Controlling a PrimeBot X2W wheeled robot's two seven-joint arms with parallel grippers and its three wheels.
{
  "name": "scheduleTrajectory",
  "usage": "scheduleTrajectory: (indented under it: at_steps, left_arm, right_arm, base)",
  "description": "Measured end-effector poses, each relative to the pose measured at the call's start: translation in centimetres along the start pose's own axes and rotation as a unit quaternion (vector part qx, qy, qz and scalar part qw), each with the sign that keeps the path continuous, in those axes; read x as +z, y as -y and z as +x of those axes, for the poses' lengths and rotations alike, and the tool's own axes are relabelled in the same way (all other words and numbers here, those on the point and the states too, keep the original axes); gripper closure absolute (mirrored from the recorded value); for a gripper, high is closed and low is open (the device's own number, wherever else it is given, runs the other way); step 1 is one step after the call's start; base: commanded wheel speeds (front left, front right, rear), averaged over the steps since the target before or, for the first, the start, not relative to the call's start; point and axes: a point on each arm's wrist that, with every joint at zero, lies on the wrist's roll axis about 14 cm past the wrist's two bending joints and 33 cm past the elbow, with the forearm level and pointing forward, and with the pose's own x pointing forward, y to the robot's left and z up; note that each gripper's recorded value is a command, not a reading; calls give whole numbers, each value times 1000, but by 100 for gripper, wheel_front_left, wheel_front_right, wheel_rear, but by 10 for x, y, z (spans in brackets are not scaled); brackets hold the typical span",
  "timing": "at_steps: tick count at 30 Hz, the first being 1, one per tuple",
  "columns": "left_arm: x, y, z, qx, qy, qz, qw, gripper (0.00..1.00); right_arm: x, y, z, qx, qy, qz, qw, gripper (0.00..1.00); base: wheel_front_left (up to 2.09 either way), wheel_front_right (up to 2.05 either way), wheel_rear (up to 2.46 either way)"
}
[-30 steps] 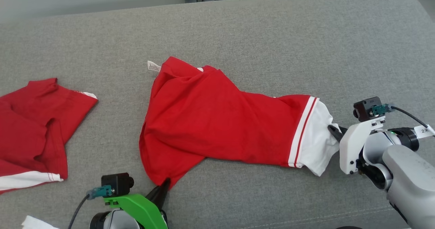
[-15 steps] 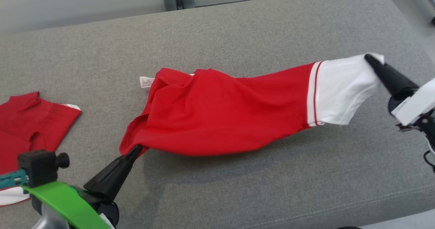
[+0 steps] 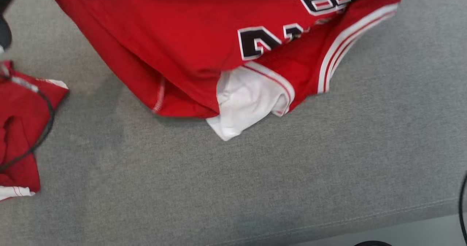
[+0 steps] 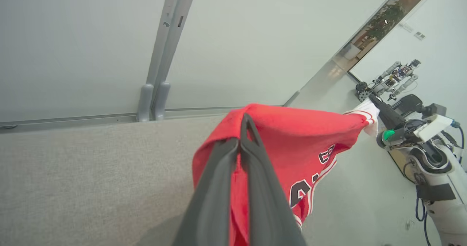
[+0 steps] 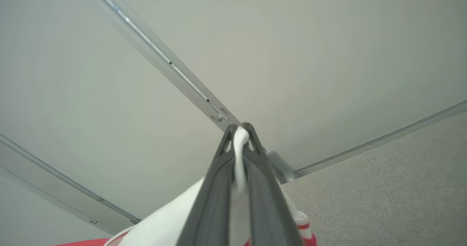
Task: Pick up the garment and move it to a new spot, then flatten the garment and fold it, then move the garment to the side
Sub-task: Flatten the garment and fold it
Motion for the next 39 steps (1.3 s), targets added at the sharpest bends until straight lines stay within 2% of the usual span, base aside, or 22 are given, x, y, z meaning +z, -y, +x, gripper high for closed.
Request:
scheduleTrajectory:
  at_steps: [3, 5, 7, 10, 12, 14, 15, 17, 20, 23, 26, 29, 32, 35, 39]
  left_arm:
    - [25, -38, 35, 48, 42, 14, 998, 100]
    - [54, -58, 53, 78, 110, 46, 990, 100]
    - [85, -72, 64, 101, 186, 75, 975, 100]
    - [115, -84, 80, 116, 282, 120, 945, 100]
    - [136, -85, 83, 110, 356, 120, 920, 100]
    - [147, -82, 89, 91, 398, 134, 903, 100]
    - [145, -85, 93, 90, 404, 140, 899, 100]
    - [125, -100, 108, 95, 385, 152, 905, 100]
    - [72, -131, 126, 110, 327, 147, 927, 100]
    - [9, -158, 129, 120, 263, 116, 950, 100]
    - [-42, -176, 117, 127, 208, 78, 967, 100]
    - [-76, -183, 97, 129, 164, 32, 977, 100]
    - [-117, -184, 70, 134, 108, 7, 985, 100]
    - [-145, -172, 43, 130, 70, -23, 989, 100]
    - [-154, -157, 3, 137, 53, -43, 988, 100]
  right_arm:
    - [-5, -18, 56, 6, 26, 4, 1000, 100]
    - [-6, -29, 88, 6, 59, 11, 998, 100]
    - [-1, -41, 114, 5, 99, -5, 995, 100]
    - [23, -59, 142, 13, 184, -17, 983, 100]
    - [33, -72, 155, 28, 225, -16, 974, 100]
    - [36, -88, 167, 55, 251, -2, 966, 100]
    - [32, -95, 172, 69, 254, 11, 965, 100]
    - [8, -94, 182, 79, 242, 29, 967, 100]
    - [-62, -63, 186, 61, 180, 38, 981, 100]
    - [-128, -24, 167, 29, 119, 48, 991, 100]
    - [-165, 9, 134, 1, 75, 61, 995, 100]
    - [-181, 42, 90, -30, 45, 65, 996, 100]
    - [-194, 66, 43, -62, 16, 74, 995, 100]
    - [-189, 72, 4, -80, 7, 86, 993, 100]
    - [-173, 72, -42, -101, 5, 106, 989, 100]
  base:
    - [0, 0, 0]
    - [0, 0, 0]
    - [0, 0, 0]
    - [0, 0, 0]
    - [0, 0, 0]
    - [0, 0, 0]
    - [0, 0, 0]
    - [0, 0, 0]
    - [0, 0, 0]
    - [0, 0, 0]
    - [0, 0, 0]
    - [0, 0, 0]
    - [0, 0, 0]
    - [0, 0, 0]
    - [0, 0, 0]
